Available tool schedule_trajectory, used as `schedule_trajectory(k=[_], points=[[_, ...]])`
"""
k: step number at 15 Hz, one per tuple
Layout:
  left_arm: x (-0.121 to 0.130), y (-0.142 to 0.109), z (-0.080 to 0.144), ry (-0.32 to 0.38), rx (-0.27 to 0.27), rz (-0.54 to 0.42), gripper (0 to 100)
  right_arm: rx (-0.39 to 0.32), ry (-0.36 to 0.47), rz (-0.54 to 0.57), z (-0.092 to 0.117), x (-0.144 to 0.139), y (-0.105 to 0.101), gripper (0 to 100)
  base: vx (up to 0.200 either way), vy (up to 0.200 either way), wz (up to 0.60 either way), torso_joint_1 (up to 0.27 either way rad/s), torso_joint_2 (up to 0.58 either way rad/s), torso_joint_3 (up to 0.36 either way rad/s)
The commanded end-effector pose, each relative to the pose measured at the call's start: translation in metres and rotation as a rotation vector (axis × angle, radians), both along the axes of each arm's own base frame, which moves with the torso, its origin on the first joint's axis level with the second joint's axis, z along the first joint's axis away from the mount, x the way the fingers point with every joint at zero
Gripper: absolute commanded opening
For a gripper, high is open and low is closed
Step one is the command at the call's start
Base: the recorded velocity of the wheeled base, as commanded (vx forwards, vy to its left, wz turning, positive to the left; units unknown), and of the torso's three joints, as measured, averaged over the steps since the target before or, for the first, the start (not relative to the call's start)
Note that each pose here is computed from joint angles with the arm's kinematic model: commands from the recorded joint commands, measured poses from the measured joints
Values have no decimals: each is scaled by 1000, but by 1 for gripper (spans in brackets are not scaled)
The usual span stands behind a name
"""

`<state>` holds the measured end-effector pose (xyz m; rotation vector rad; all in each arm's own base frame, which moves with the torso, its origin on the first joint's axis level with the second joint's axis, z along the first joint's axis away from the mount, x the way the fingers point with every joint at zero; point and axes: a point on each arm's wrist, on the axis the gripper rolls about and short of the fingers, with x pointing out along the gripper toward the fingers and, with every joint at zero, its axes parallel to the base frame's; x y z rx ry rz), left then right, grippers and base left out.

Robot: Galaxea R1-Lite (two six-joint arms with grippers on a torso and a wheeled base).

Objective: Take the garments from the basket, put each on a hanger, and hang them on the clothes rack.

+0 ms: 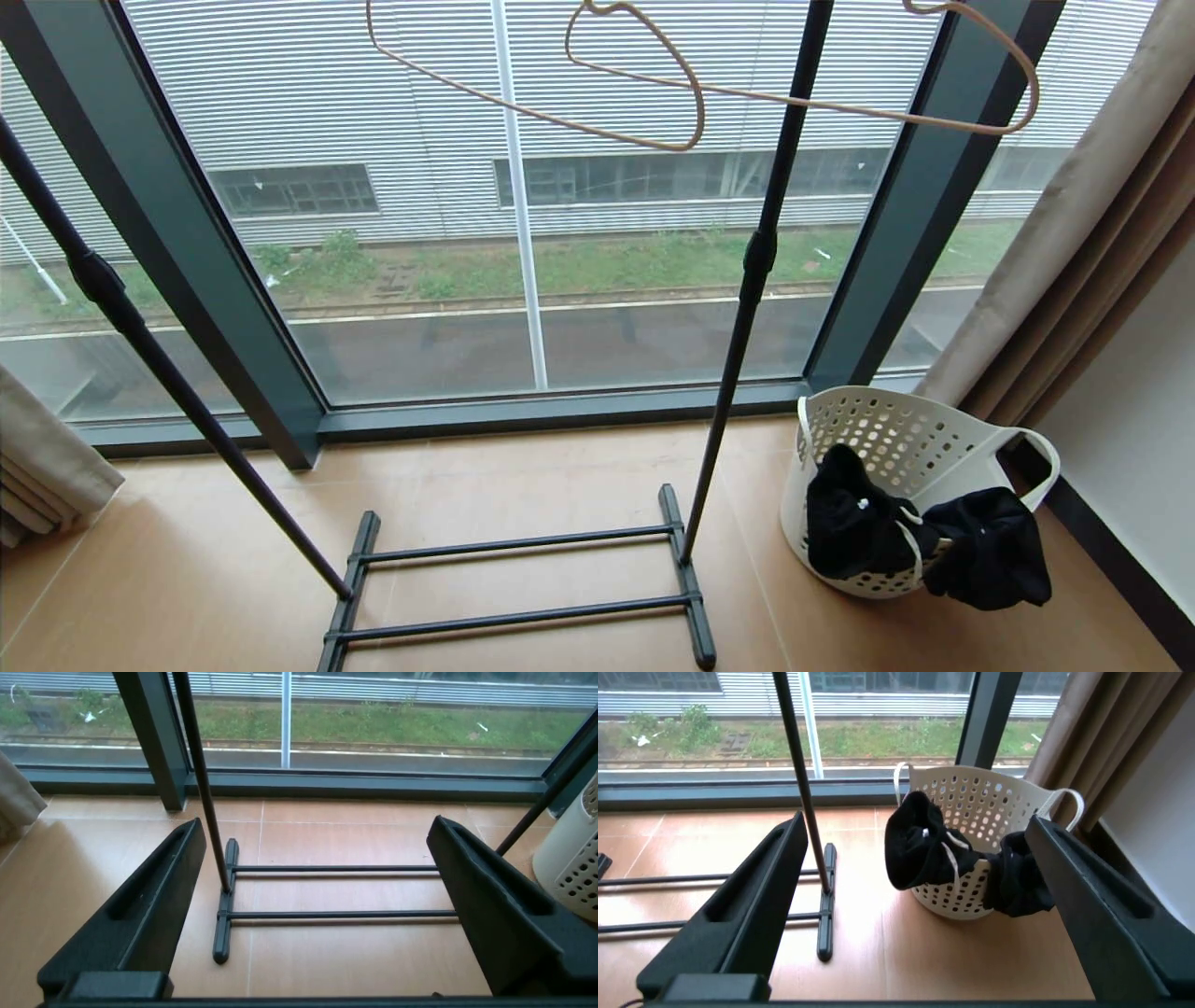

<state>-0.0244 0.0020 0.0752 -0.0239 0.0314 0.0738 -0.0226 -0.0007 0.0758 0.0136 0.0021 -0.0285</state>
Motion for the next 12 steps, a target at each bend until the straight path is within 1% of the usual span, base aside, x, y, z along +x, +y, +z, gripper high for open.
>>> schedule_trajectory(k=[1,7,9,12], points=[[0,0,0,1,-1,2,100,0,-2,1,0,0,0,100,0,0,0,-76,447,344],[0,0,0,0,1,0,100,0,-2,1,0,0,0,100,0,0,0,-46,421,367],[0,0,0,0,-1,0,100,0,-2,1,0,0,0,100,0,0,0,-5,144,142],[0,0,0,1,-1,2,100,0,-1,1,0,0,0,100,0,0,0,0,0,0]])
